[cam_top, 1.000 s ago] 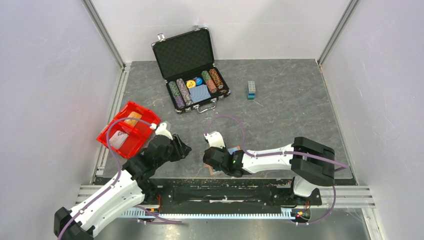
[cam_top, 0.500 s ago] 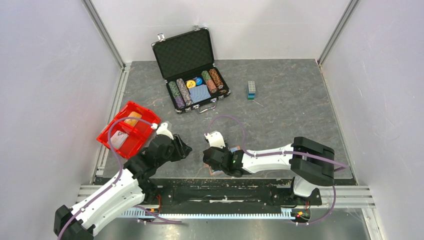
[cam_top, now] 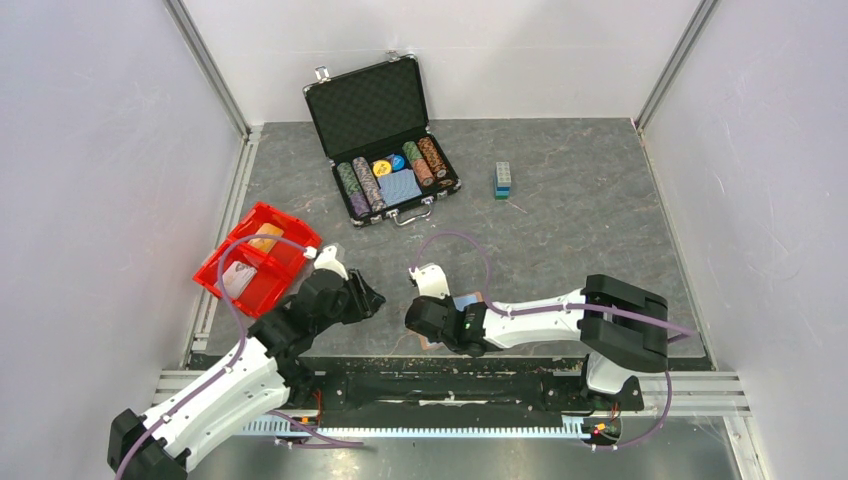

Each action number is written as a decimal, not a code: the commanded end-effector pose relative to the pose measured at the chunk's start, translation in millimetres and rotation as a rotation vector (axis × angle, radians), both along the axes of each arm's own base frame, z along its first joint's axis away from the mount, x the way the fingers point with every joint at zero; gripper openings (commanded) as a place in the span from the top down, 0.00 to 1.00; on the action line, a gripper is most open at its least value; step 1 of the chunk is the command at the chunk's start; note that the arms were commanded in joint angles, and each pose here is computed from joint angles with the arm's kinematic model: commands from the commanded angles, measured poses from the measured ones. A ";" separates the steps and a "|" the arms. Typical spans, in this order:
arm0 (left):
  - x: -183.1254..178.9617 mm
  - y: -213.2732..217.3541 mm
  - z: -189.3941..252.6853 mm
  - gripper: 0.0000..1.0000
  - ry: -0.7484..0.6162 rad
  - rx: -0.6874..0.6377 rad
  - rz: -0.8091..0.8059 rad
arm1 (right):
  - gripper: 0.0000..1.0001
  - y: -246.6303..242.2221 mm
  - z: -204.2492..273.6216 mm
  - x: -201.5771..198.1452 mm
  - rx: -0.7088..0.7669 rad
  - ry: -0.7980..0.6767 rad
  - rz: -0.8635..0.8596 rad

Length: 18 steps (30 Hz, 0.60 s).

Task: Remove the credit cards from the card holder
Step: Remove the credit card from the card holder.

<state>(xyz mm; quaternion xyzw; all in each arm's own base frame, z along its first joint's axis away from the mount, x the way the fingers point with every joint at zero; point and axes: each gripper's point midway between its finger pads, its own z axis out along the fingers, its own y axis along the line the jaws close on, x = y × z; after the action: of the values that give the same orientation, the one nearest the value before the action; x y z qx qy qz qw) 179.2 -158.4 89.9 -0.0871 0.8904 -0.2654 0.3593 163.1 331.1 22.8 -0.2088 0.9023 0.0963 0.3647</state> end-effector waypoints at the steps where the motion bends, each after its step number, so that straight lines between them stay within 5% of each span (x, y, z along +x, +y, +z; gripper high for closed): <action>1: 3.0 -11.1 7.9 0.49 -0.008 -0.057 -0.012 | 0.75 -24.6 -8.2 0.0 -0.068 -0.009 -0.034; 9: 3.4 -19.3 9.0 0.49 0.004 -0.057 -0.052 | 1.00 -17.3 25.0 10.3 0.017 -0.077 -0.048; 18: -3.3 -48.6 6.3 0.50 0.049 -0.131 -0.181 | 1.00 -45.9 37.5 19.7 0.120 -0.101 -0.091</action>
<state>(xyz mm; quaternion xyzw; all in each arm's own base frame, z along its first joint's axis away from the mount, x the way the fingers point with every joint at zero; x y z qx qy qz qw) 173.7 -182.1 78.2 -0.0603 0.9025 -0.2940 0.3088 170.0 296.3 52.3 -0.1781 0.8907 0.1152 0.4020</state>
